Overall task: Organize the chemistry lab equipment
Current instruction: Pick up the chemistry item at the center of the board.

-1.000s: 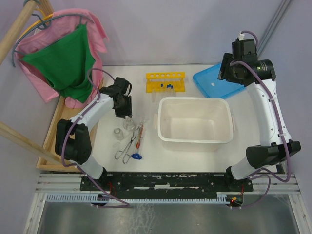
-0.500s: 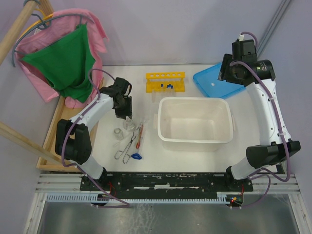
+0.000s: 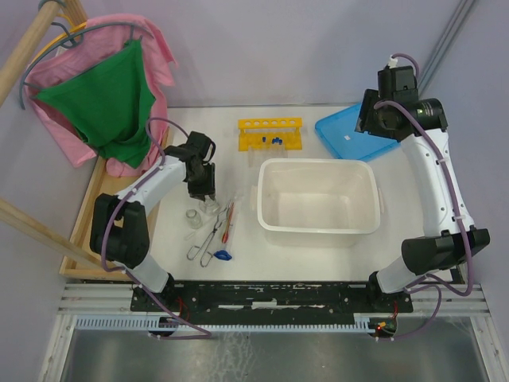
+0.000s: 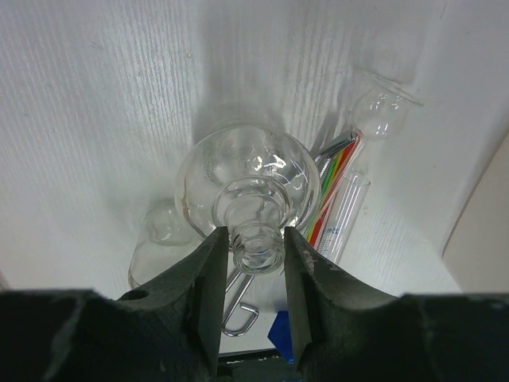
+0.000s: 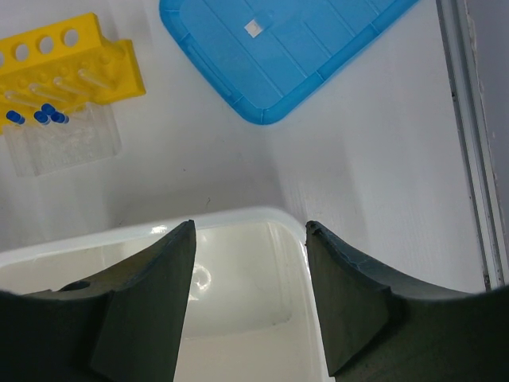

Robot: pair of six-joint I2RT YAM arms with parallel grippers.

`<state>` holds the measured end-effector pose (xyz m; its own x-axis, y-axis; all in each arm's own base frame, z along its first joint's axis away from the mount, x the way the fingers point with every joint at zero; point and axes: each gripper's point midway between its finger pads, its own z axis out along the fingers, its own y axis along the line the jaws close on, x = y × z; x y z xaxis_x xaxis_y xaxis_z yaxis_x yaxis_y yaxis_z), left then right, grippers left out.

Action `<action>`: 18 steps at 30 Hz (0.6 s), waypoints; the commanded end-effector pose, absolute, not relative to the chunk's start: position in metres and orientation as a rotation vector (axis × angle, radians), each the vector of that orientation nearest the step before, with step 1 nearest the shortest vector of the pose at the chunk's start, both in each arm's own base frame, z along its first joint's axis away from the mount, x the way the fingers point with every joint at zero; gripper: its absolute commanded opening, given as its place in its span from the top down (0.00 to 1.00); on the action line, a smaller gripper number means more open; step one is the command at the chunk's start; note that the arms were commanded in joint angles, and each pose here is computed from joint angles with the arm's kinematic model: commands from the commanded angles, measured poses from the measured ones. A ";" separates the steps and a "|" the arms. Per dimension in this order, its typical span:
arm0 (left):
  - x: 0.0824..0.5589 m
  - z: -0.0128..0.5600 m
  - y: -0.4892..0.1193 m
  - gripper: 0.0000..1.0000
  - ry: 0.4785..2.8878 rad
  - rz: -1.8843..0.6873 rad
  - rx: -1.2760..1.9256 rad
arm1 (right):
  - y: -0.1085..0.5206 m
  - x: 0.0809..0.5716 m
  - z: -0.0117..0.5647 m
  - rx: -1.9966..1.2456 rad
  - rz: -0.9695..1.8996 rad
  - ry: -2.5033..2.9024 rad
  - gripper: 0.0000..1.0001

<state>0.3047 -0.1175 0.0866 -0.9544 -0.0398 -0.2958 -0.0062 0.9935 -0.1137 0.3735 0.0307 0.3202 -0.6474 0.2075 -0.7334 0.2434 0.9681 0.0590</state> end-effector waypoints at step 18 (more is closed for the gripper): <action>0.308 0.098 -0.124 0.97 2.795 -0.185 0.041 | 0.026 0.370 0.325 0.320 -0.046 2.245 0.34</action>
<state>0.2993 -0.1156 0.0811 -0.9593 -0.0285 -0.2811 0.0004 0.9948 -0.1023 0.3718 0.0275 0.3089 -0.6554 0.2108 -0.7252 0.2515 0.9664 0.0536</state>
